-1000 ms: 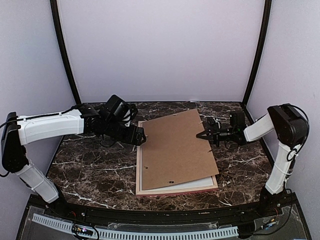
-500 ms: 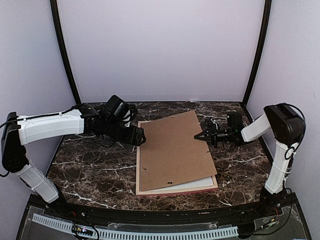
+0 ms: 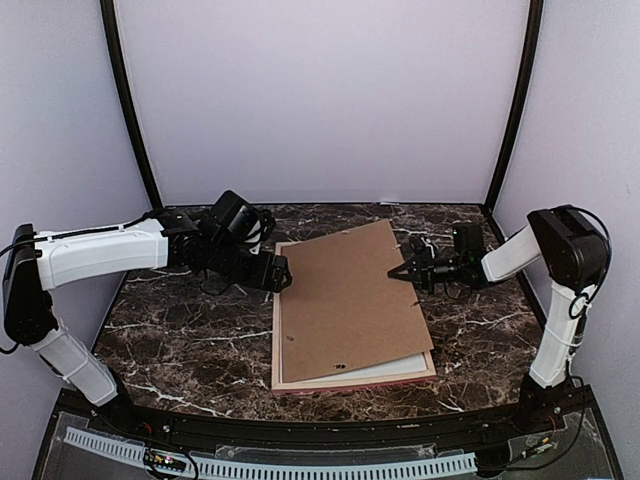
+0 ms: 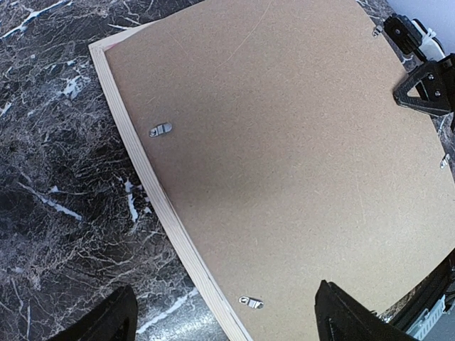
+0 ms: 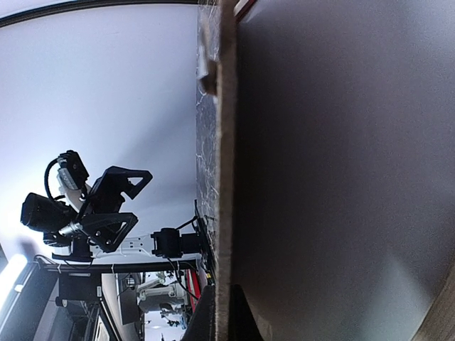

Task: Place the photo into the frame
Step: Place the backboard on the frame body.

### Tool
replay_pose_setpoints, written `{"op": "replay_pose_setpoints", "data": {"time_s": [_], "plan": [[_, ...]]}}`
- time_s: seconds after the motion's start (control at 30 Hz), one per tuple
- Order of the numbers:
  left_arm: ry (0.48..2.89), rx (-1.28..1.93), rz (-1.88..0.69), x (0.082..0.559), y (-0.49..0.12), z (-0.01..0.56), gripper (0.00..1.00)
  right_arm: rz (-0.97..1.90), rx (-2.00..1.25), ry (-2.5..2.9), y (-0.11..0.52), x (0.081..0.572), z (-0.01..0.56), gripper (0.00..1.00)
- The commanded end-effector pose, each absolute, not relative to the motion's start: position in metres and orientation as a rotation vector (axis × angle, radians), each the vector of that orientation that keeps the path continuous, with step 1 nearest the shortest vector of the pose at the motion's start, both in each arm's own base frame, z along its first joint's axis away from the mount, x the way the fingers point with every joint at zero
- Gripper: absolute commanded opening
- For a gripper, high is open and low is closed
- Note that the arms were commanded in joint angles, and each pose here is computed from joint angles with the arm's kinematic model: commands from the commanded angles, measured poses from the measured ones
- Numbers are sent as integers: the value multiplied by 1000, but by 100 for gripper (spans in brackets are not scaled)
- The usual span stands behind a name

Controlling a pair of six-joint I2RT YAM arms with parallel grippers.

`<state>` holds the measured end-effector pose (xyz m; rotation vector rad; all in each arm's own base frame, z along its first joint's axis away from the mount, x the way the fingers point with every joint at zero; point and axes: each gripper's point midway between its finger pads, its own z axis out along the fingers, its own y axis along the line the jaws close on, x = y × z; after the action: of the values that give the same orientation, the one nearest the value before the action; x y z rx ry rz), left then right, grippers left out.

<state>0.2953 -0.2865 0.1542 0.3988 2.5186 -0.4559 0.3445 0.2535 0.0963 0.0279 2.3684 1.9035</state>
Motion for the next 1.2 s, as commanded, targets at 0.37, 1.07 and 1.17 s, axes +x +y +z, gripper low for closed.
{"op": "replay_pose_setpoints", "data": {"time_s": [0.37, 1.07, 1.17], "plan": [[2561, 389, -437, 291, -281, 139, 89, 1794, -70, 2388, 258, 346, 94, 0], [2588, 396, -463, 289, -287, 126, 90, 1543, -65, 2505, 253, 348, 78, 39], [2596, 399, -460, 289, -288, 122, 90, 1482, -76, 2534, 252, 349, 76, 43]]}}
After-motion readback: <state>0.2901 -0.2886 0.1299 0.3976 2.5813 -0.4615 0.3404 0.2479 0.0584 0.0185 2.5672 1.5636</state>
